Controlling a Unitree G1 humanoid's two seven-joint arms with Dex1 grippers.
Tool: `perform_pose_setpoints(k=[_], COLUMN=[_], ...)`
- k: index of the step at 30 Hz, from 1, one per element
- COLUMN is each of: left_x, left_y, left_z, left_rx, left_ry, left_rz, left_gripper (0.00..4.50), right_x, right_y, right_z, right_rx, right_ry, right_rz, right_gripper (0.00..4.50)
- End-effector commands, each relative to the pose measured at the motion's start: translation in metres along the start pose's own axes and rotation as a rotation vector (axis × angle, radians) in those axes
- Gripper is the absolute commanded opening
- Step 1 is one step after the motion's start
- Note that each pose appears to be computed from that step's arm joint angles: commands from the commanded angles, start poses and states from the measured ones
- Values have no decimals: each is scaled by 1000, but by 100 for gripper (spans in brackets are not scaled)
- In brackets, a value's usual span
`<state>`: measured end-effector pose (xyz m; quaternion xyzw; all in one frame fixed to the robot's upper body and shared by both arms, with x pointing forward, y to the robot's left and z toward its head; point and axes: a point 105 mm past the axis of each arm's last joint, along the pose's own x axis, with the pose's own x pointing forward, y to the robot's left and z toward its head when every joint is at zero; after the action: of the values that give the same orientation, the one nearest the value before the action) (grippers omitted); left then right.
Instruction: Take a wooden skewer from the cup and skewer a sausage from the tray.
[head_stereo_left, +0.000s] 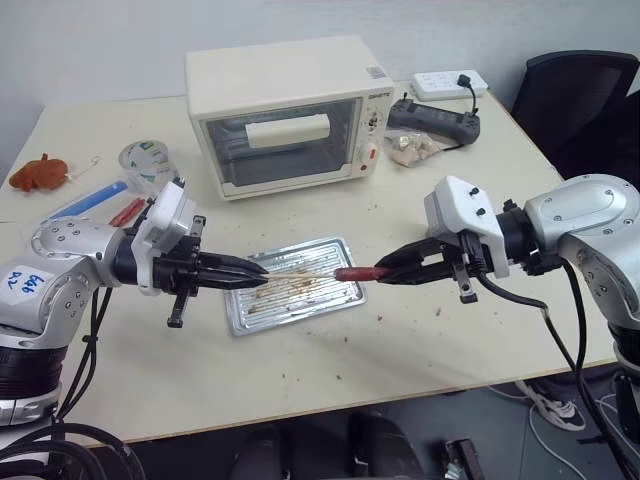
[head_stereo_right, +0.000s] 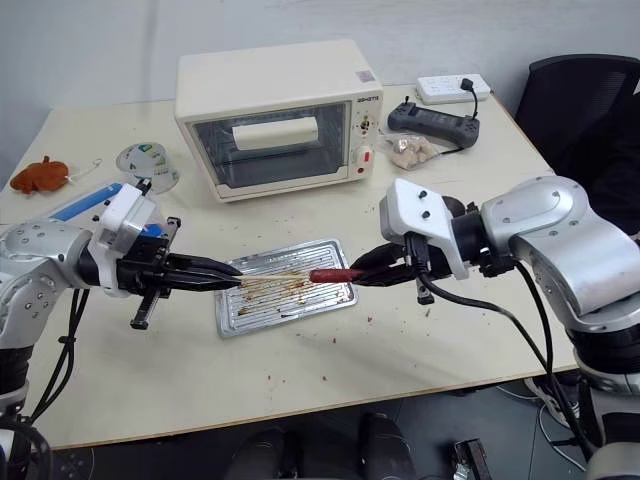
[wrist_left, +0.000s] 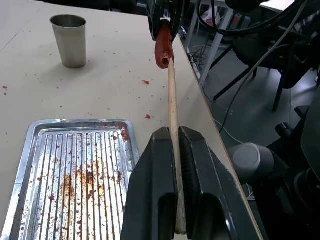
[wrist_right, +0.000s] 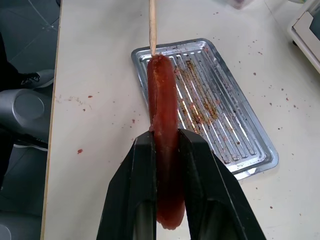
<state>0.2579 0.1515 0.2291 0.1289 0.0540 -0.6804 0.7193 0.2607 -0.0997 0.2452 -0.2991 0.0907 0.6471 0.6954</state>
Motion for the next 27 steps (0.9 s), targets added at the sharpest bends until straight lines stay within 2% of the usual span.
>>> perform_pose_setpoints(k=[1, 21, 27], left_x=[-2, 1, -8], left_y=[0, 3, 6], left_z=[7, 9, 8], left_rx=[45, 61, 64], left_ry=[7, 6, 22], left_rz=[-3, -15, 12], left_gripper=[0, 0, 0], right_x=[-8, -9, -14], right_y=[3, 3, 4], right_z=[9, 13, 8], right_rx=[-56, -59, -45], right_ry=[2, -12, 1], right_rz=[-18, -35, -48], right_gripper=[65, 65, 65])
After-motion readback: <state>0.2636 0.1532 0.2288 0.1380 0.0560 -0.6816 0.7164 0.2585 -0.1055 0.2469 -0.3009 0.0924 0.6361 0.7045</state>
